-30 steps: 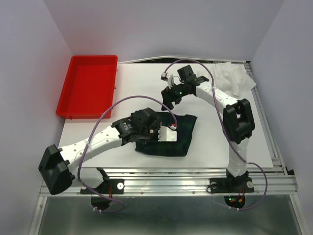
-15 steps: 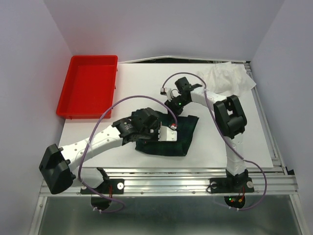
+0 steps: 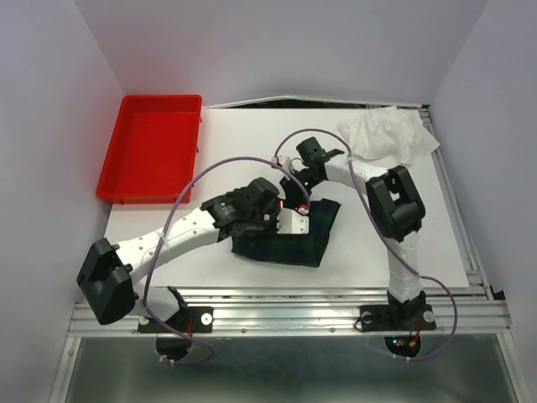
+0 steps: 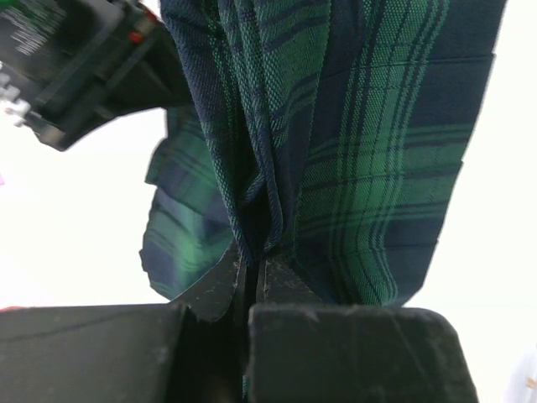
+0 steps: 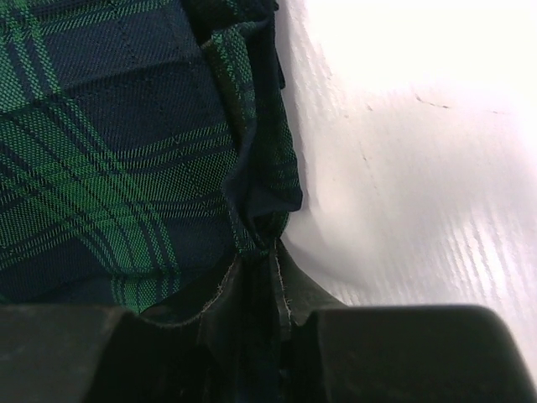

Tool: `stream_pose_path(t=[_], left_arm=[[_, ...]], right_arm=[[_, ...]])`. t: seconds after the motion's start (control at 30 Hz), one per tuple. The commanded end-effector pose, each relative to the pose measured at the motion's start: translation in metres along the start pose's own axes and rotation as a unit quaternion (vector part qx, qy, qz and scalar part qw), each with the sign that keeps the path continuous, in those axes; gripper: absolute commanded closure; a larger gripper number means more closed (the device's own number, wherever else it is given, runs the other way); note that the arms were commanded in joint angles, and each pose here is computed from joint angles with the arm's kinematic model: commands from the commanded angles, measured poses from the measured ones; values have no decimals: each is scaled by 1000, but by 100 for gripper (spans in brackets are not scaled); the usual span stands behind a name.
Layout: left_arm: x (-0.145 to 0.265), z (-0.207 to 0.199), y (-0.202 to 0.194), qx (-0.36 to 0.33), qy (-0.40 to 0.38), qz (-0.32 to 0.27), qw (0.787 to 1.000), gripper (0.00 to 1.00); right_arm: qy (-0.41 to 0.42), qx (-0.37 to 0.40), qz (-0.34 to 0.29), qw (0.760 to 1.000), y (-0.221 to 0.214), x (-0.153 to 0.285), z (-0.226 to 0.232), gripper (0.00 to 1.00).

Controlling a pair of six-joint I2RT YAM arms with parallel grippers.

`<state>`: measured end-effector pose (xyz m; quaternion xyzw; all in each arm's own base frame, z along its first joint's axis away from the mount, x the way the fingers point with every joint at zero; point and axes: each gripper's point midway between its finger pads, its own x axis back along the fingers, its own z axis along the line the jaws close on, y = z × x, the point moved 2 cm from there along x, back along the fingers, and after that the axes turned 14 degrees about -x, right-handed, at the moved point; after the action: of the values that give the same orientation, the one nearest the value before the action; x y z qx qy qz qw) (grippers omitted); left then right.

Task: Fold and stack the skirts
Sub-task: Fold the skirt

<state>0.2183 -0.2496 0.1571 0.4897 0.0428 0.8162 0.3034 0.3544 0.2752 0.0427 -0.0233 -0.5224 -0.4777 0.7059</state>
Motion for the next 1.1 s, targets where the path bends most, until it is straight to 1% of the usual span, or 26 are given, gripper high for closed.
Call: stream_pose_path(t=[0.0,0.27,0.3,0.47,0.63,0.67,0.83,0.87,1.0,1.07], left_arm=[[6,50,8,-21,76,-1,997,100],[-12,74,-2,-64,106,14,992,100],[-18,73,-5,-64,100,18,993,100],[-30,82,-12,-72,121,18,990,100],[-45,77,-15,-86,114,16,990,100],[-47,81,-15,-87,124,14,988,100],[-61,66,-21,-92,115,10,989,100],[-63,68,-17,-94,124,5,988,100],[-78,52,-30,-94,114,18,989,100],[-83,51,-32,-93,124,20,988,100]], right_arm=[[18,-1,34,999,-19,-9,17,78],[50,-6,31,998,-14,-8,28,79],[56,-7,31,998,-13,-7,30,78],[73,-7,30,997,-11,-6,36,78],[86,-9,32,996,-9,-7,38,78],[86,-8,32,996,-8,-8,38,77],[87,-9,33,996,-5,-9,37,77],[85,-8,33,996,-4,-9,36,77],[71,2,24,997,6,-6,32,76],[72,2,23,997,8,-6,33,76]])
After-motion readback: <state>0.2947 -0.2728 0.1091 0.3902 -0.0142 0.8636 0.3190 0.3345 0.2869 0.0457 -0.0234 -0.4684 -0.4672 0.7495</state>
